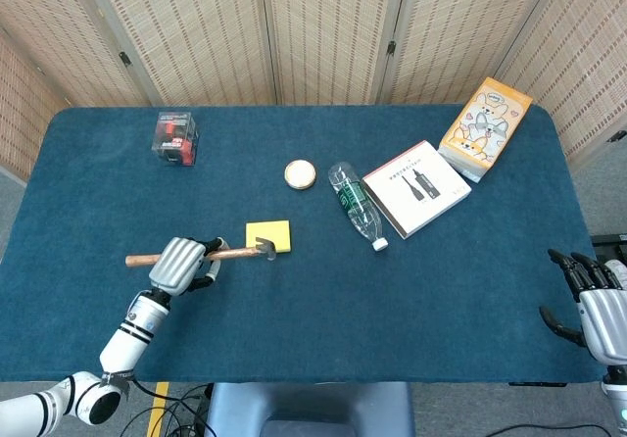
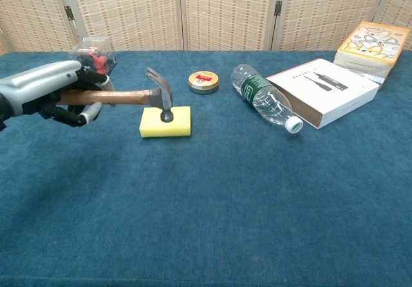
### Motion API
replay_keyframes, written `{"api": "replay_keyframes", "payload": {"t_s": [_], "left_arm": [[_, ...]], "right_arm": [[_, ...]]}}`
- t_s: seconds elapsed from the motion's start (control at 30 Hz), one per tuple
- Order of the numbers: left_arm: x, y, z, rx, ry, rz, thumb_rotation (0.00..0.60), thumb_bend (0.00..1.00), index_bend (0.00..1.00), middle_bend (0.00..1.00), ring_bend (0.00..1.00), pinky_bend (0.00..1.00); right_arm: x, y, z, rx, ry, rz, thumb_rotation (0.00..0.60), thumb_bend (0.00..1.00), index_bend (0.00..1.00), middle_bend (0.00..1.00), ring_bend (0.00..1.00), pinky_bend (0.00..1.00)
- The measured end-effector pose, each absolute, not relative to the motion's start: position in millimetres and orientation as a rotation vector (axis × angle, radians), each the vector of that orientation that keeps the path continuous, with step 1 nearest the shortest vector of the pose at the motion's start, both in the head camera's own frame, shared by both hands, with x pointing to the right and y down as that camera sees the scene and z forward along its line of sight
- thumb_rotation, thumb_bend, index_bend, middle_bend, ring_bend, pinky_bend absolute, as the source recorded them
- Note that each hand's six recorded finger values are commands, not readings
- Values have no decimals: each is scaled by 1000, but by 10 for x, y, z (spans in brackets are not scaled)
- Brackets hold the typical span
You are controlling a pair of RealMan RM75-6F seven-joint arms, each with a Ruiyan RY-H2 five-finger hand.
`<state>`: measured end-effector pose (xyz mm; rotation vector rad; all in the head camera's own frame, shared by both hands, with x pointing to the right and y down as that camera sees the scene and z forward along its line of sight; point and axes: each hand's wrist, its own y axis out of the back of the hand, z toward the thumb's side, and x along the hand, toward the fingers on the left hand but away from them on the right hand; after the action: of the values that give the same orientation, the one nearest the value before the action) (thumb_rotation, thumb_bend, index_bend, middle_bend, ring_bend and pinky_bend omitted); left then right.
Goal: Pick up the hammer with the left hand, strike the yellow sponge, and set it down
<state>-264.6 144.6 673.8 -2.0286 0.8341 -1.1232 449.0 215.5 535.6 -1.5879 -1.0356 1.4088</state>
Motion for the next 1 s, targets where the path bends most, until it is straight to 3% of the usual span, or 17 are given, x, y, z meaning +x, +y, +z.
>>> {"api": "replay_keyframes", "payload": {"t_s": [0.43, 1.0], "left_arm": [[-2438, 1208, 6816, -2028, 802, -1014, 600, 749, 768, 873, 773, 656], [-2584, 1173, 7433, -1989, 743, -1179, 600, 749, 772, 879, 776, 657]], "right_arm": [[4528, 2193, 5323, -1566, -1047, 1427, 600, 198, 120, 249, 141, 196], [4522, 2187, 5356, -1563, -1041, 1447, 600, 197, 119, 250, 141, 196]]}}
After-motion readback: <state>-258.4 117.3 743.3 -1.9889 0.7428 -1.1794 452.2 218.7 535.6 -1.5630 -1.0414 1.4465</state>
